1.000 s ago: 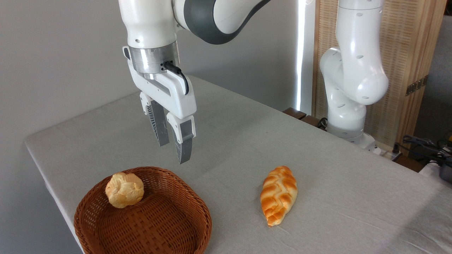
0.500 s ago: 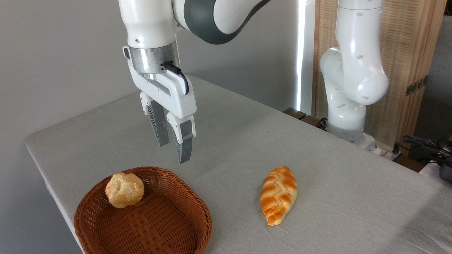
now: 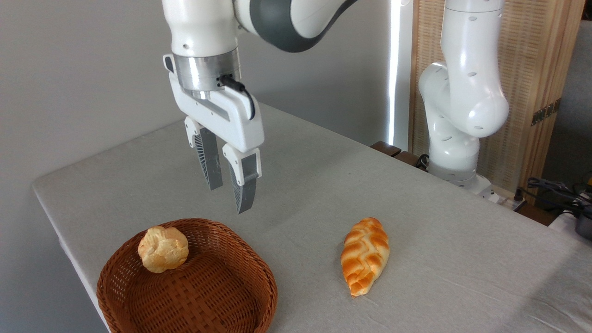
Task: Put bread into the basket
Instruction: 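Move the open gripper over the braided bread loaf and lower it, then close the gripper fingers around the braided loaf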
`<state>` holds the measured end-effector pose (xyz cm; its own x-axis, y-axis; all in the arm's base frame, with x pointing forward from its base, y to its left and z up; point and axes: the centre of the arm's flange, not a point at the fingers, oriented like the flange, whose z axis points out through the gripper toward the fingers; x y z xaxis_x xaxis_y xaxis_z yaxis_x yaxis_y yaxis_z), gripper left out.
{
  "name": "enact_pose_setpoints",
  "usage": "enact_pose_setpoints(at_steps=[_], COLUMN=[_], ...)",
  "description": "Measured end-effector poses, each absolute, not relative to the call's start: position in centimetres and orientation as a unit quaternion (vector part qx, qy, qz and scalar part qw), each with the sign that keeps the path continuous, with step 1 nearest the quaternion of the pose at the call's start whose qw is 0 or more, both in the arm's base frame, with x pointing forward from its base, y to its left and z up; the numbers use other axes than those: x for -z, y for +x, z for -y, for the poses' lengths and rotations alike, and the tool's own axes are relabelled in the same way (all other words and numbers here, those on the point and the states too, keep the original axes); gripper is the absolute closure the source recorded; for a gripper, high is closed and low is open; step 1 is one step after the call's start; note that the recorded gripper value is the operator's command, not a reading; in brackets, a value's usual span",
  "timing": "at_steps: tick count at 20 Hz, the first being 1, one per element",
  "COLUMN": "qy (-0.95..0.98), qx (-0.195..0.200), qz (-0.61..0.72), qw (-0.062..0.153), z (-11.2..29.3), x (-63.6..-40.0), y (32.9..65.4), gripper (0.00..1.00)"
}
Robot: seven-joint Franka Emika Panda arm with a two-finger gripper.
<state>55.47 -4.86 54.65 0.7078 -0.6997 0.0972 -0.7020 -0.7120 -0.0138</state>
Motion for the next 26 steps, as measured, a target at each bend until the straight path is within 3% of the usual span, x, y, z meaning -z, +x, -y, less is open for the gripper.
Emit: enact_pose_setpoints(at_steps=[4,10,19,26], qy=[0.932,0.935,0.944,0.943], qx=[-0.039,0.001,0.044,0.06], qz=[0.359,0.354,0.326,0.327], qw=[0.02,0.001,0.022,0.031], z=[1.5,-2.8,-8.8,-9.5], x=[-54.4,-51.7,-47.0,-45.3], y=[54.1,50.8,48.0,47.2], gripper=[0.0,0.0,0.0,0.0])
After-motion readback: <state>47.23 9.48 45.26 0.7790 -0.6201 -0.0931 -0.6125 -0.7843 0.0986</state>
